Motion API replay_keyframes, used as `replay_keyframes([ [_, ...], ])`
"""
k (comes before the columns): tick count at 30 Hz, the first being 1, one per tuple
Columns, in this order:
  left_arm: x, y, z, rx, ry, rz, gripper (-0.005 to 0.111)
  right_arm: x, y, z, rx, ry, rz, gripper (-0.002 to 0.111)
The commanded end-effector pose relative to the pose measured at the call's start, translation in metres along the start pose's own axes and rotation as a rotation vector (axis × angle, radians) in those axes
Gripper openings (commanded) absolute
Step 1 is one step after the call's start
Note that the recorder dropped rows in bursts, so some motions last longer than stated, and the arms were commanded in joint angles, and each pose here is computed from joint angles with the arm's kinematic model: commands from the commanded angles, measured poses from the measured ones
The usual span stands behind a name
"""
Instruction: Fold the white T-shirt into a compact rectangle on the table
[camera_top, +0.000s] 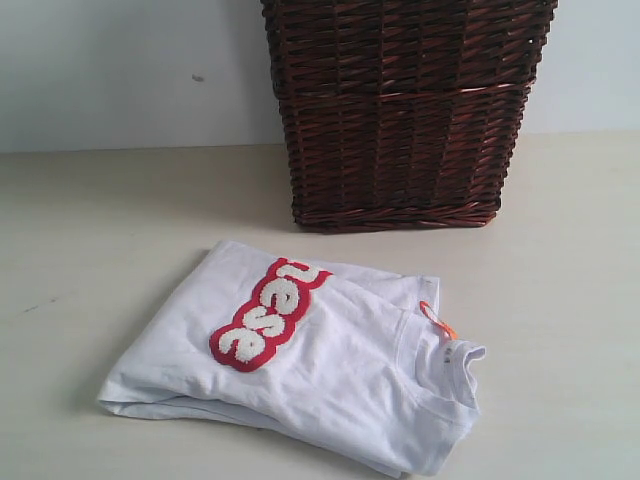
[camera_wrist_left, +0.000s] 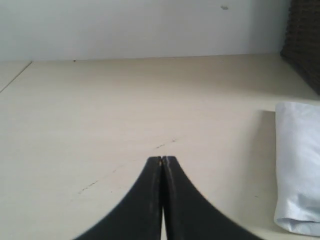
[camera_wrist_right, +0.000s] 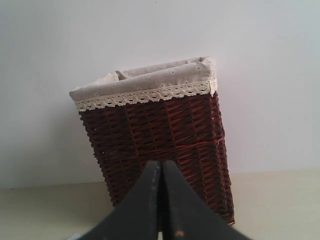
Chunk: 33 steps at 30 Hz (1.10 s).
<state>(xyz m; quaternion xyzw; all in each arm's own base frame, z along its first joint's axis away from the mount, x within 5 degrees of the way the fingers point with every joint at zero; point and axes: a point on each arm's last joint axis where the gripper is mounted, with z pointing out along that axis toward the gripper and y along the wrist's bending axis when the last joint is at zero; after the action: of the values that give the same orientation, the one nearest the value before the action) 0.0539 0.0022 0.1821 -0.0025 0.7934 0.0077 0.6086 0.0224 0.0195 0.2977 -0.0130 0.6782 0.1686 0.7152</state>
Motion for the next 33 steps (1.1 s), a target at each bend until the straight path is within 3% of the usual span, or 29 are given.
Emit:
replay_keyframes([
  [1, 0.0012, -0.0001, -0.0004, 0.0, 0.007, -0.012, 0.0, -0.0003, -0.0004, -0.0003, 0.003, -0.011, -0.004, 0.0],
  [29, 0.0012, -0.0001, -0.0004, 0.0, 0.007, -0.012, 0.0, -0.0005, -0.0009, -0.0003, 0.008, -0.013, -0.025, 0.0],
  [33, 0.0012, -0.0001, -0.0004, 0.0, 0.007, -0.012, 0.0, -0.0078, -0.0039, -0.0004, 0.041, -0.103, -0.054, 0.0],
])
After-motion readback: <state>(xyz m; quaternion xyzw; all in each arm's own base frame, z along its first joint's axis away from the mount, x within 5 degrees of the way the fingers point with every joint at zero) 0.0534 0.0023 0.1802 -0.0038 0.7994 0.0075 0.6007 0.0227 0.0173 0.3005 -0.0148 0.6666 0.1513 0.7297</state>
